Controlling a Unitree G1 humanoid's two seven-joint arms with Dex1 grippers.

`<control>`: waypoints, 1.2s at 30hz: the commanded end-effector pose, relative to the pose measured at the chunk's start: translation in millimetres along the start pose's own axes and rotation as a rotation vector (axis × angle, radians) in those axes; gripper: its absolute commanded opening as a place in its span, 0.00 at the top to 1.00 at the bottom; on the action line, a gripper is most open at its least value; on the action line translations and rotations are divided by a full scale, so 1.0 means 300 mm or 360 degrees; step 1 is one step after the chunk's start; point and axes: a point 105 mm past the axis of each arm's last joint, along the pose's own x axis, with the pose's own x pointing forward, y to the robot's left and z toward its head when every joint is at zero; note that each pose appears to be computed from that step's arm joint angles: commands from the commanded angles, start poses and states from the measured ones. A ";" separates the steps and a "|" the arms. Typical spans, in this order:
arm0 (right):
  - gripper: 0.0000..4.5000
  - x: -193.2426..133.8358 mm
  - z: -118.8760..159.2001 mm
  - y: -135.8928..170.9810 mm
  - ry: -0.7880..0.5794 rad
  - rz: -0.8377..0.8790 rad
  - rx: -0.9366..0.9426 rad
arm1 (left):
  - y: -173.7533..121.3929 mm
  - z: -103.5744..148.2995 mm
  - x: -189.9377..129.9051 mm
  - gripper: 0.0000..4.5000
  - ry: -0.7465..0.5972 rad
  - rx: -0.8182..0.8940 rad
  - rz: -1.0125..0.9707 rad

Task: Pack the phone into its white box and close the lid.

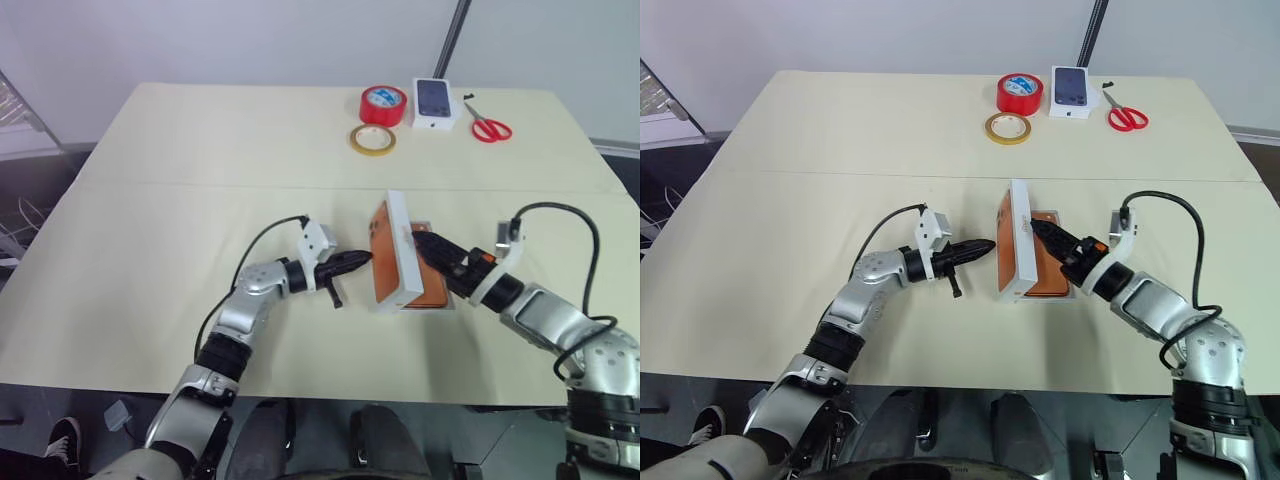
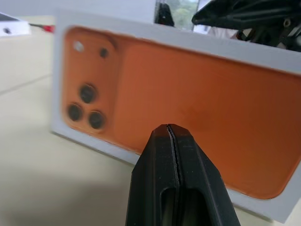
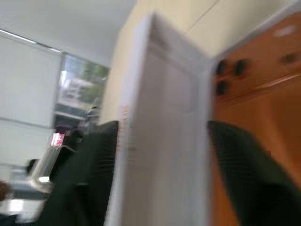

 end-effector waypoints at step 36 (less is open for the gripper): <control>0.99 0.075 0.115 -0.054 -0.0132 -0.0293 -0.1790 | 0.113 -0.035 0.040 1.00 0.0293 -0.0185 0.0175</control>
